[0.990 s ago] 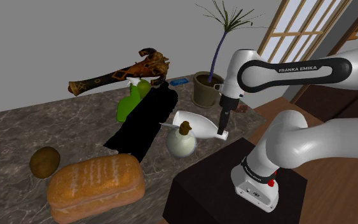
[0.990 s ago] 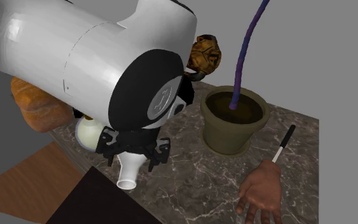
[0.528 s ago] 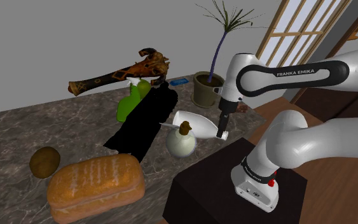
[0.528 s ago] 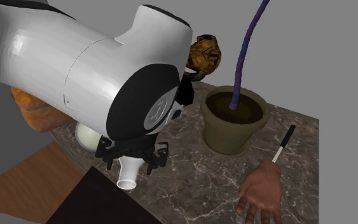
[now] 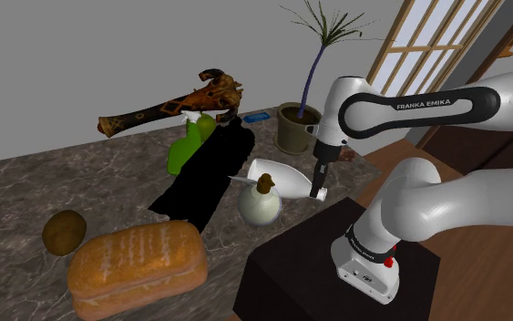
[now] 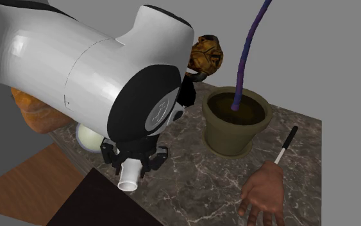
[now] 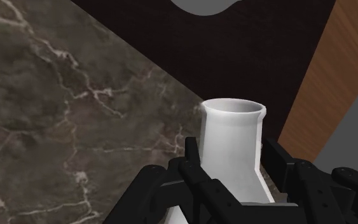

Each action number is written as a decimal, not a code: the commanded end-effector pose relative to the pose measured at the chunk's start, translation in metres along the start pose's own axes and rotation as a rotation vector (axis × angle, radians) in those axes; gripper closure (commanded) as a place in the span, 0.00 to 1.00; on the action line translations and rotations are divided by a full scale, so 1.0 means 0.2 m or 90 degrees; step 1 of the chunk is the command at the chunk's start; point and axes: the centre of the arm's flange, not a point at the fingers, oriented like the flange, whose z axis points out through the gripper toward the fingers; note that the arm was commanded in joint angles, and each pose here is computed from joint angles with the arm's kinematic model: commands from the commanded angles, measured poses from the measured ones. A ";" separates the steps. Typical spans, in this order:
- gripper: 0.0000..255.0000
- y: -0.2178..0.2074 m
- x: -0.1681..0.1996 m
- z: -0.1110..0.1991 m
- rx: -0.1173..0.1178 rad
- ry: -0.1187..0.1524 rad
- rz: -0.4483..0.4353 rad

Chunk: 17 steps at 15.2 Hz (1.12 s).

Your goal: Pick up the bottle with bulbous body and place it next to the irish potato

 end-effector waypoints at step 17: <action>1.00 -0.10 -0.03 -0.30 0.000 0.000 0.000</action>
